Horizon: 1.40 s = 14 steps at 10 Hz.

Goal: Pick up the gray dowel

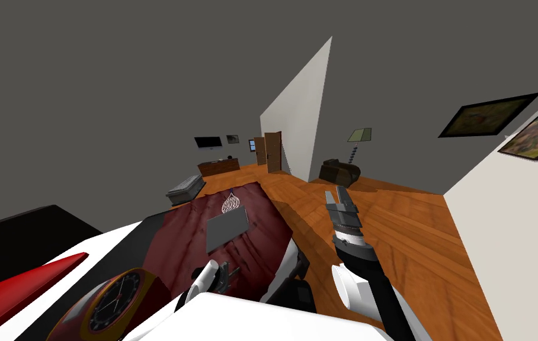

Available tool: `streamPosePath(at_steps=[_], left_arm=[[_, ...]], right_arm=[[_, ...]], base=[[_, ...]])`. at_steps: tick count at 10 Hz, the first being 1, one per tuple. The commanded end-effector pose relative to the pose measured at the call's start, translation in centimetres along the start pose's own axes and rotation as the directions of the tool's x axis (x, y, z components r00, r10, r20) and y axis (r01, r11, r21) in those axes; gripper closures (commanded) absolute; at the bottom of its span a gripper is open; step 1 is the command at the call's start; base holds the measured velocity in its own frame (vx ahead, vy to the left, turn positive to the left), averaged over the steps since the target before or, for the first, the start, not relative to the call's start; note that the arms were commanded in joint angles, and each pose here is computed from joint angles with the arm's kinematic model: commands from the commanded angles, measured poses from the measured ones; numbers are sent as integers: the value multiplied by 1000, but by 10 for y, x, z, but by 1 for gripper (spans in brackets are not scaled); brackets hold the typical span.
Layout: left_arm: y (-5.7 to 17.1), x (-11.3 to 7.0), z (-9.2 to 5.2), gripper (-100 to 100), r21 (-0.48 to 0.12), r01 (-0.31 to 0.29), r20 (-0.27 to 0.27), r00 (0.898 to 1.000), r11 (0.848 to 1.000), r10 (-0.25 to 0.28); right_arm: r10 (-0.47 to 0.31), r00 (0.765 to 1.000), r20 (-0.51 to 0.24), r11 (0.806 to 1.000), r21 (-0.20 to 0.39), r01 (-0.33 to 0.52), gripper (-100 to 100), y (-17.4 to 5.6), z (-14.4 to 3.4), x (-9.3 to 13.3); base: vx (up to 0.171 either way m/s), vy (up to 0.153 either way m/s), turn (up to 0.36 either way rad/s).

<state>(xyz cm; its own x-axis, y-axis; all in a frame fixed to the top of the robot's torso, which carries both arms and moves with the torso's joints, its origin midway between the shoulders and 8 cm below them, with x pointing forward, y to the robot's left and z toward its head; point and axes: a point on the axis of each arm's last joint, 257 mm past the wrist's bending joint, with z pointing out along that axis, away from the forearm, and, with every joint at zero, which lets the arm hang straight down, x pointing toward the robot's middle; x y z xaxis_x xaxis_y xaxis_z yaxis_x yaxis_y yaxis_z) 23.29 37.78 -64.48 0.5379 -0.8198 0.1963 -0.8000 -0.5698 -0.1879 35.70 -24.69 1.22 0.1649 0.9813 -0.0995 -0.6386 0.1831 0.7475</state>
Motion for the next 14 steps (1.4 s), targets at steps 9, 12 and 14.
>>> streamPosePath(at_steps=[9, 12, 14], left_arm=[[5, -11, -1, 100, 7, -36, -12, 999, 999, 36], [5, -11, -2, 0, 8, -36, -12, 999, 999, 37], [1, -2, 0, 100, 3, -69, -2, 998, 998, 69]], right_arm=[[0, 1000, 0, 1000, 0, 0, 0, 0, 0, 0], [0, 1000, 0, 1000, 0, 0, 0, 0, 0, 0], [0, 1000, 0, 1000, 0, 0, 0, 0, 0, 0]], base=[[11, -12, 14], [0, 0, 0], [-33, 38, -71]])
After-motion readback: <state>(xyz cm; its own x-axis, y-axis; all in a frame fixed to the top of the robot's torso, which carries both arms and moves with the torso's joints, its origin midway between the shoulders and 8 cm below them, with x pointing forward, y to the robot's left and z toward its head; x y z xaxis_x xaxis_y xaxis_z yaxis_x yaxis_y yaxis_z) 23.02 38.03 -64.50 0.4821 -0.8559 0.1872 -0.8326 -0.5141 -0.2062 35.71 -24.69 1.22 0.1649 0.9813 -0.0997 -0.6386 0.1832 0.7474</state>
